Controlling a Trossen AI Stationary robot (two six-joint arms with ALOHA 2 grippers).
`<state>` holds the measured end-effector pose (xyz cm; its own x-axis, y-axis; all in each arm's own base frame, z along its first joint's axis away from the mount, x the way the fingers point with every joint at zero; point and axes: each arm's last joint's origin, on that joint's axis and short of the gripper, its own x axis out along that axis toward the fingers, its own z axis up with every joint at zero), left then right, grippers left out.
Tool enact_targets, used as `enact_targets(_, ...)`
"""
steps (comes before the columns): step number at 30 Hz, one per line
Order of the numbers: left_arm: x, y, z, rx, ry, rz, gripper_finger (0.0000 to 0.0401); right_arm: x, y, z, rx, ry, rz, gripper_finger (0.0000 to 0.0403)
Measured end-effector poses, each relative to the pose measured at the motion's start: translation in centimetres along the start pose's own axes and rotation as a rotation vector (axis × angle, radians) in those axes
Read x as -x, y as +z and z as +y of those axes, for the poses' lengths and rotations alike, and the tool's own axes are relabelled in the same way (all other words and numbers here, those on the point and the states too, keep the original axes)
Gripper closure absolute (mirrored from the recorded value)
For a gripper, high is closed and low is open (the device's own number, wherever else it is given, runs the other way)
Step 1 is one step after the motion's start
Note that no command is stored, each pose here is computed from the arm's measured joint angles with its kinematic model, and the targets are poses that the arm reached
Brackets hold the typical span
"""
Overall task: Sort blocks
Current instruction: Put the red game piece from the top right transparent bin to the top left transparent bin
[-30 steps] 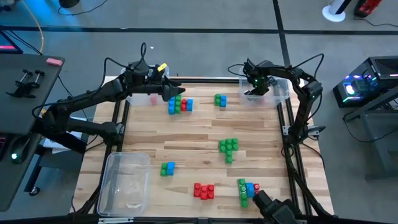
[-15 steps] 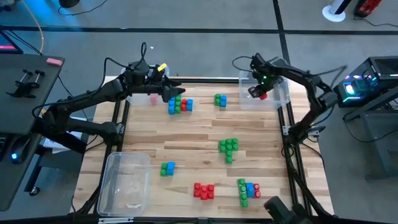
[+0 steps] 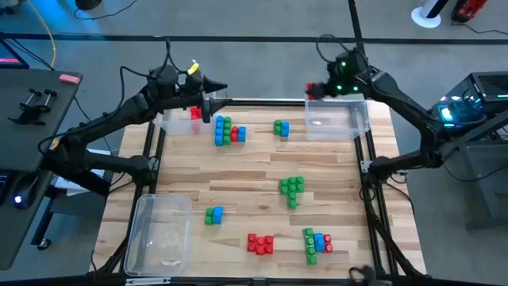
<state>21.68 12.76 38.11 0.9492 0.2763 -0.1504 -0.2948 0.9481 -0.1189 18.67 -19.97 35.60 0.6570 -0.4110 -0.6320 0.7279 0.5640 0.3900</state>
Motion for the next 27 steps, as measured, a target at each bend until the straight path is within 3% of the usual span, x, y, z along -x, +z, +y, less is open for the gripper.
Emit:
enact_targets(4, -1.1, -0.5, 0.0, -0.039, -0.011, 0.016, 0.0091, -0.5, 0.7, 5.3, 0.137, 0.317, -0.152, 0.0403)
enact_targets(8, -2.8, -1.4, -0.2, 0.029, -0.045, 0.052, 0.0091, -0.9, 0.5, 9.9, 0.239, 0.514, -0.291, 0.0403)
enact_targets(10, -3.5, -1.5, -0.5, 0.069, -0.126, 0.039, 0.0091, -0.8, 0.3, 11.3, 0.253, 0.580, -0.330, 0.0403)
enact_targets(14, -3.7, 0.0, -1.5, 0.081, -0.311, -0.099, 0.0091, -0.4, 0.0, 13.1, 0.249, 0.675, -0.371, 0.0403)
enact_targets(21, -3.9, 0.2, -2.0, 0.075, -0.319, -0.128, 0.0091, -0.1, -0.9, 15.3, 0.299, 0.774, -0.401, 0.0403)
enact_targets(27, -4.7, -0.2, -3.1, 0.085, -0.357, -0.120, 0.0091, -2.0, -1.5, 16.0, 0.307, 0.780, -0.367, 0.0403)
